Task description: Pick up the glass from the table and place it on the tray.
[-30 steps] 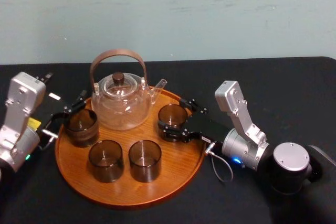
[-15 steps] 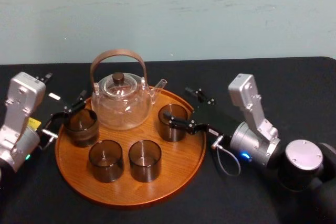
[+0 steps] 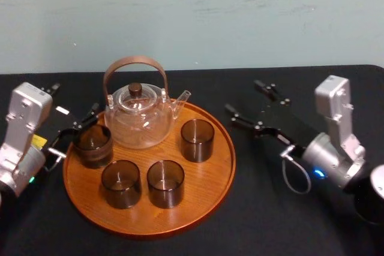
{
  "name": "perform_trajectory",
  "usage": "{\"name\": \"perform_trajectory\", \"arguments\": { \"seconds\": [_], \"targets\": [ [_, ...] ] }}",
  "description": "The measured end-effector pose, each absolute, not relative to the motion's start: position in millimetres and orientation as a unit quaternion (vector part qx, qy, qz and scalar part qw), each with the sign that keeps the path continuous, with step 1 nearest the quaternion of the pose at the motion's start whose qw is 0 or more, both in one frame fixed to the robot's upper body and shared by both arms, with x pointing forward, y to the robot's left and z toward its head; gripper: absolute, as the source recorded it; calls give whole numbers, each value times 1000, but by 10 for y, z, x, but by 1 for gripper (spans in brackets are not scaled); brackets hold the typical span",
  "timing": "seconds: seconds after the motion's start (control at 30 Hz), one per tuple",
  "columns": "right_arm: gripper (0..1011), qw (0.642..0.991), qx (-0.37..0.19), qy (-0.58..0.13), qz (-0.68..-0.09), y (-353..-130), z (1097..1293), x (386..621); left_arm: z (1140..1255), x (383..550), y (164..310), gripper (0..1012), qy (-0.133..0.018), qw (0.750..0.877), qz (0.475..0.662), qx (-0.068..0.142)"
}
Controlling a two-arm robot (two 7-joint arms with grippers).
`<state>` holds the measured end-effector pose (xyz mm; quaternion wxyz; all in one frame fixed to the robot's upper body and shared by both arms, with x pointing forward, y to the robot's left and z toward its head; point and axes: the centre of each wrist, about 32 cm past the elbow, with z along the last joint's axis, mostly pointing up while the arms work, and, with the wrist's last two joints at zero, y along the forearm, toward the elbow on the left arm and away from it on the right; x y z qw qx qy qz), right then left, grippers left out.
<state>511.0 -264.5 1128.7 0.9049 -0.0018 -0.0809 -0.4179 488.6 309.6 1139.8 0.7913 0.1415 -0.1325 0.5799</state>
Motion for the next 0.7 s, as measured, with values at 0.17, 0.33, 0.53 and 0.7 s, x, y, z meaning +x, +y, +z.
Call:
{"name": "perform_trajectory", "arguments": {
  "seconds": [0.17, 0.33, 0.53, 0.7],
  "targets": [
    [1002, 886, -14, -85, -456, -2860, 11251, 4995, 11398, 4886, 3097, 1001, -132, 791, 580, 141],
    [1003, 872, -20, -84, -483, -3003, 11214, 4929, 11398, 4886, 3097, 1001, -132, 791, 580, 141],
    [1002, 853, -21, -85, -515, -3126, 11181, 4882, 11398, 4886, 3097, 1001, -132, 791, 580, 141],
    [1002, 845, -21, -82, -528, -3155, 11167, 4870, 11398, 4886, 3097, 1001, -132, 791, 580, 142]
  ]
}}
